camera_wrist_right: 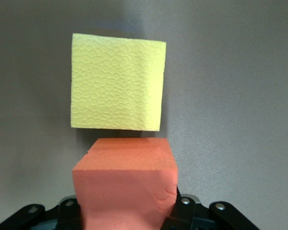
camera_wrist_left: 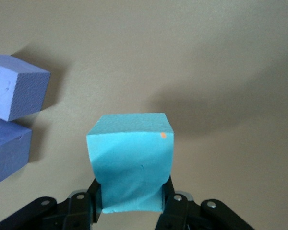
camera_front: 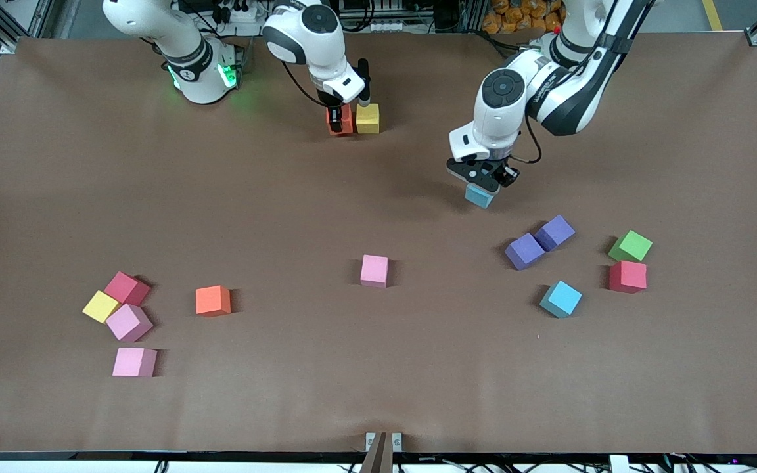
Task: Form number 2 with 11 blocks
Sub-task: 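Lower the orange cube beside the yellow cube with the right gripper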
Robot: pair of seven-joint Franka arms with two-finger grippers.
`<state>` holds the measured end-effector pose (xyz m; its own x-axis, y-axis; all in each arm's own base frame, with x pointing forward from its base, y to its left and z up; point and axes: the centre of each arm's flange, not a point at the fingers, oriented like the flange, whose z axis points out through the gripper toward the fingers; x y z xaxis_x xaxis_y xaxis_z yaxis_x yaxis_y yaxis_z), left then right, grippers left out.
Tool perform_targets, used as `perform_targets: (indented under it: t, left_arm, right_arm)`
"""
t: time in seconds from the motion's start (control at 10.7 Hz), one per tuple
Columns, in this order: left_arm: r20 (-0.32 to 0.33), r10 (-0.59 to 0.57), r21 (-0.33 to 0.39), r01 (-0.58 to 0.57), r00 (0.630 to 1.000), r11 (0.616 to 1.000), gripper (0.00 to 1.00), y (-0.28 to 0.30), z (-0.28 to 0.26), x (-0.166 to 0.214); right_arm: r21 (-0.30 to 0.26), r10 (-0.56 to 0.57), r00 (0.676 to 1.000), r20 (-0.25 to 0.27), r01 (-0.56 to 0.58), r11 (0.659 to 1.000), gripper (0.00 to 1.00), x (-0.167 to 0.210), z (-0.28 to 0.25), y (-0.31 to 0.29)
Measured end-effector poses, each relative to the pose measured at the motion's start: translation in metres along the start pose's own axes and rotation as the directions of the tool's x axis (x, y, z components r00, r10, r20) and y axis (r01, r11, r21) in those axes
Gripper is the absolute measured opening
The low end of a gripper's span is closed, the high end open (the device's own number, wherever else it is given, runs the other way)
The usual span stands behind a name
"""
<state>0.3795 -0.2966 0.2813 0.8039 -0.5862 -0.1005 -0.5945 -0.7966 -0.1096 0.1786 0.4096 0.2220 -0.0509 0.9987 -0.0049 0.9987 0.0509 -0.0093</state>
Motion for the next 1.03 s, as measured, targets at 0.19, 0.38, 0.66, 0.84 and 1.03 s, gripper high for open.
perform_targets:
  t: [0.19,0.38,0.66,0.84,1.03]
  left_arm:
    - [0.006,0.0,0.018,0.0,1.0,1.0,0.49,0.0,-0.009,-0.003]
    - [-0.002,0.0,0.024,0.0,1.0,1.0,0.49,0.001,-0.014,-0.004]
    - [-0.013,-0.007,0.024,0.007,1.0,1.0,0.49,-0.002,-0.019,0.0]
    - [-0.014,-0.013,0.024,0.013,1.0,1.0,0.49,-0.003,-0.02,0.0]
    - [-0.016,-0.017,0.023,0.017,1.0,1.0,0.49,-0.004,-0.02,0.0]
  right_arm:
    - [-0.002,0.0,1.0,0.005,0.0,1.0,0.59,0.003,-0.006,0.008]
    - [-0.03,0.007,1.0,-0.011,-0.007,1.0,0.59,0.006,-0.022,0.037]
    - [-0.05,0.022,0.999,-0.029,-0.024,0.998,0.59,0.022,-0.052,0.066]
    - [-0.051,0.024,0.999,-0.029,-0.025,0.998,0.59,0.043,-0.076,0.075]
    - [-0.063,0.029,0.999,-0.034,-0.031,0.998,0.59,0.063,-0.079,0.076]
